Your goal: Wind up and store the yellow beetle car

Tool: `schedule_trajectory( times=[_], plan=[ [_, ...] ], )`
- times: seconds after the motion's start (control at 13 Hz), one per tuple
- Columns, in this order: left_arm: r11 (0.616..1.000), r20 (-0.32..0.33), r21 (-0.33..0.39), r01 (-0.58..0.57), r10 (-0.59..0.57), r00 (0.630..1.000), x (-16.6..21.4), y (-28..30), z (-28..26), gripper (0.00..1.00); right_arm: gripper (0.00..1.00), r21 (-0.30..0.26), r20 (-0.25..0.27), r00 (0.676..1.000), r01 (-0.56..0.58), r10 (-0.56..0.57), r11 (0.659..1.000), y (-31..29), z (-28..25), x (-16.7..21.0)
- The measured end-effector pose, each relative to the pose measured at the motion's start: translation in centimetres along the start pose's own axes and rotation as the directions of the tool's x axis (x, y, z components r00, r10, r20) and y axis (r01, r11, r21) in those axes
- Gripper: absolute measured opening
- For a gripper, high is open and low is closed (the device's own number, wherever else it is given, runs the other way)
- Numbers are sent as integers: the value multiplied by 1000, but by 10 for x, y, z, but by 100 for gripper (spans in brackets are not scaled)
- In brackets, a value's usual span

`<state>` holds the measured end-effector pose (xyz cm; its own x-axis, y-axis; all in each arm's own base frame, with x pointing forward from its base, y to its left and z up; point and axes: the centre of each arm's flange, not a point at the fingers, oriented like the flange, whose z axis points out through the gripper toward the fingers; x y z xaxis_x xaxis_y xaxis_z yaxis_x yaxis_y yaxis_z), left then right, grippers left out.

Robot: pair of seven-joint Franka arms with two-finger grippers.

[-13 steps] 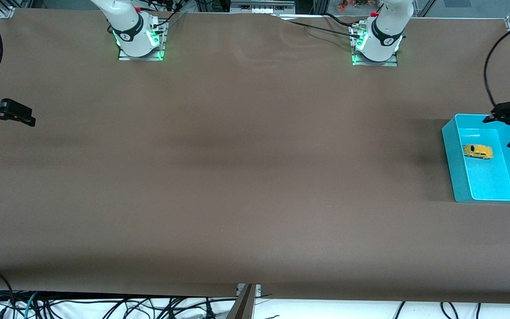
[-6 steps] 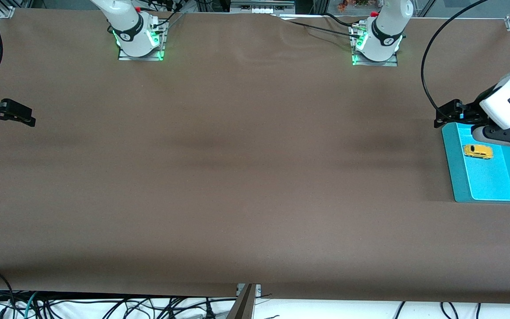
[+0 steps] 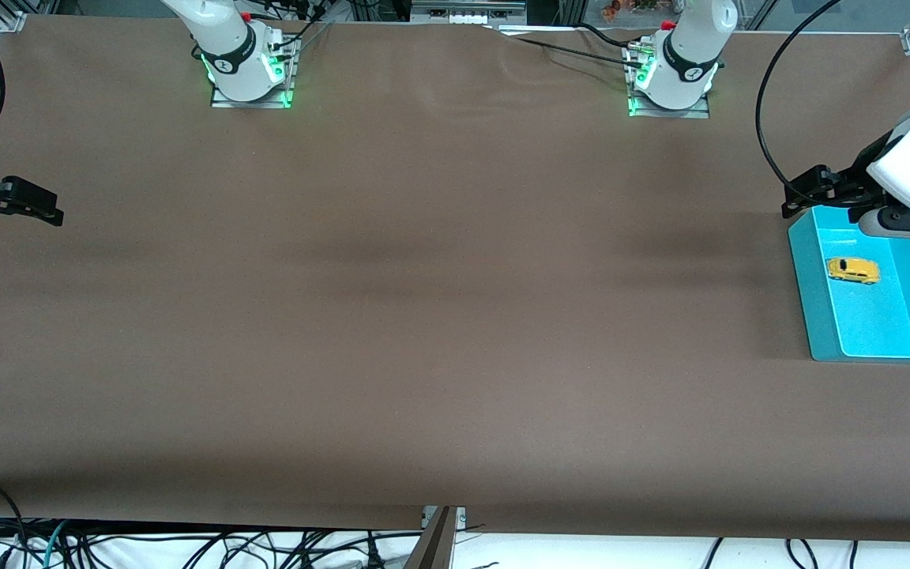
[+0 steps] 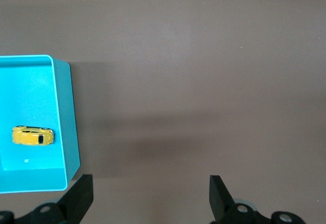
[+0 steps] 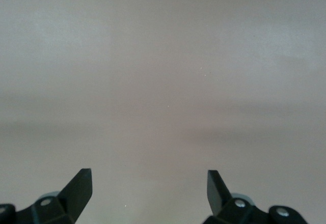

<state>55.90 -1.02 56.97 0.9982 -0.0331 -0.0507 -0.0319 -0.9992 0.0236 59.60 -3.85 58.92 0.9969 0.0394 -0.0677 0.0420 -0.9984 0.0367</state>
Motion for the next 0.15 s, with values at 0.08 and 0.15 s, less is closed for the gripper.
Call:
schedule_trajectory(
  times=[0.08, 0.15],
  plan=[
    [1000, 1, 0, 1, -1, 1000, 0, 0, 1, 100, 100, 0, 0, 1000, 0, 0, 1000, 0, 0, 0],
    [1000, 2, 0, 2, -2, 1000, 0, 0, 1, 100, 100, 0, 0, 1000, 0, 0, 1000, 0, 0, 0]
  ],
)
